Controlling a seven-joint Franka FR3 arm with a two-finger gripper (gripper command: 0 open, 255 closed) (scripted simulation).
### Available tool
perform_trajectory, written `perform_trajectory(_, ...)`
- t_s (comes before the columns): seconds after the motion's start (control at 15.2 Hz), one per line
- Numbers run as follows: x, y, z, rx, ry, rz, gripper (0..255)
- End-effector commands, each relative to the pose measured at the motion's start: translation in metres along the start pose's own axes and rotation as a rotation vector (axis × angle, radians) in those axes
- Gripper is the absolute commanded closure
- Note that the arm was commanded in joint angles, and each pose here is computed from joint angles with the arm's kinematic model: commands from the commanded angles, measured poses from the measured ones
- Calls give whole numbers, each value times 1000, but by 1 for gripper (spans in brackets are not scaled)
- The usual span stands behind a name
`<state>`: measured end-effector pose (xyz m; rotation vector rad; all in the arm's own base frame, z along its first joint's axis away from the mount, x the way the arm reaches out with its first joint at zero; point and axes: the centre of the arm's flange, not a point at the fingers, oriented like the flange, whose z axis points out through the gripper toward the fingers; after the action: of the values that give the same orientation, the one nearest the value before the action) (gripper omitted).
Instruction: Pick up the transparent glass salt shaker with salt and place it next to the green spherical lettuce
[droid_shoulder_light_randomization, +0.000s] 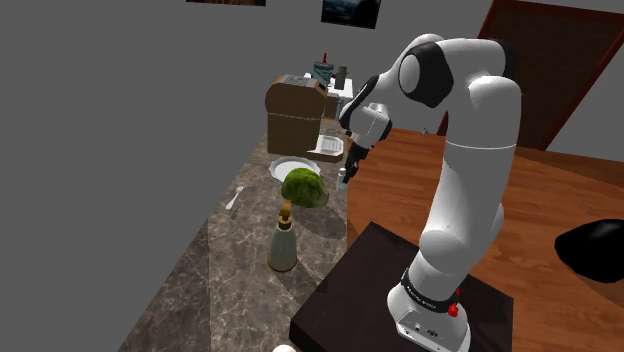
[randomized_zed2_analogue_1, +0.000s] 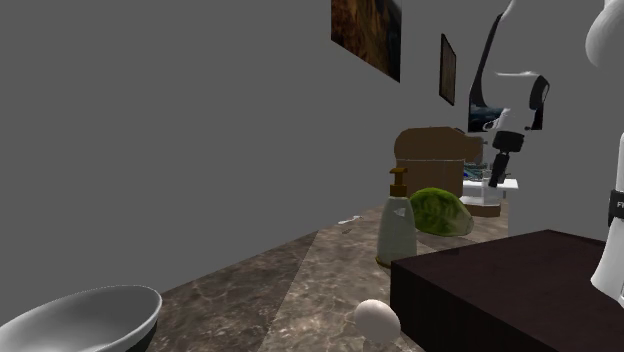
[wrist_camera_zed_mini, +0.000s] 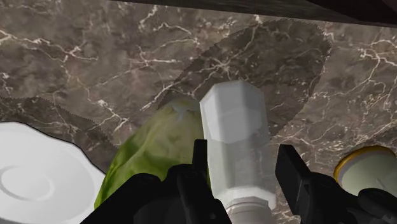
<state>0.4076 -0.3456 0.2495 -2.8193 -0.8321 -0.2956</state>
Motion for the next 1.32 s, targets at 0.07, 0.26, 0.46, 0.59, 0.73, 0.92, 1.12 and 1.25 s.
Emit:
perform_trajectory(0.07,-5,1,17,0,0,0,255)
perform_trajectory(0.26,-8,3,32,0,0,0,255)
perform_trajectory(0.46,-12,5,47,0,0,0,255)
perform_trajectory(0.59,-15,6,57,0,0,0,255)
perform_trajectory(0.73,-17,7,67,0,0,0,255)
perform_trajectory(0.92,-21,9,83,0,0,0,255)
perform_trajectory(1.12,-25,11,98,0,0,0,255)
perform_trajectory(1.25,-27,12,108,0,0,0,255)
